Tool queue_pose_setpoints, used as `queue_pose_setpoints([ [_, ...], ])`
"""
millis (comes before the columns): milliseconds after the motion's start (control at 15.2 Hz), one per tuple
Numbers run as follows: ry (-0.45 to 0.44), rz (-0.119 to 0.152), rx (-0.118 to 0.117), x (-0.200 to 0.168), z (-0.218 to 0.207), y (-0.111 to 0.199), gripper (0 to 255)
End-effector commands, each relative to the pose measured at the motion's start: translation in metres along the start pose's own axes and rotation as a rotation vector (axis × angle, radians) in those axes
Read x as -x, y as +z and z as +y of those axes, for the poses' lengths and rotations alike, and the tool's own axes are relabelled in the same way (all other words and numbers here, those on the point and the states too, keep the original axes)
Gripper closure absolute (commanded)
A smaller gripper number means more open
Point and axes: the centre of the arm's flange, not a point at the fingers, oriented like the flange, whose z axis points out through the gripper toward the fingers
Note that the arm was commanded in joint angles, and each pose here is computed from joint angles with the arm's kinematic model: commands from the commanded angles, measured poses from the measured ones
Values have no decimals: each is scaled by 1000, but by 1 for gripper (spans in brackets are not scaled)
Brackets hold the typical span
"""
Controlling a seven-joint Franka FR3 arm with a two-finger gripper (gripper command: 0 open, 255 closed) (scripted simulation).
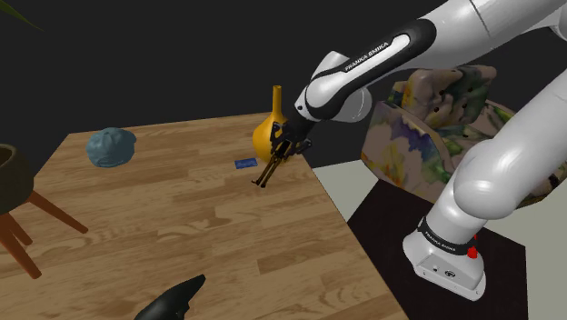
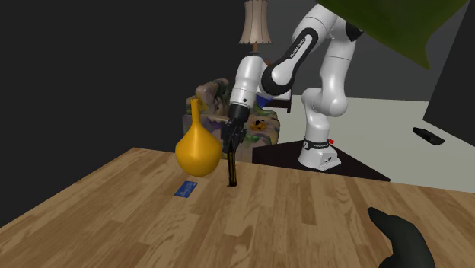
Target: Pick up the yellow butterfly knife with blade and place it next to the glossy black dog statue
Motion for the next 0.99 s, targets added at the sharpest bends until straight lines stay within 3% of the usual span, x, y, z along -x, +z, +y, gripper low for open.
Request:
queue_pose_setpoints([
  [0, 0, 0, 1, 0, -5, -9, 255],
  [924, 0, 0, 1, 1, -39, -75, 255],
])
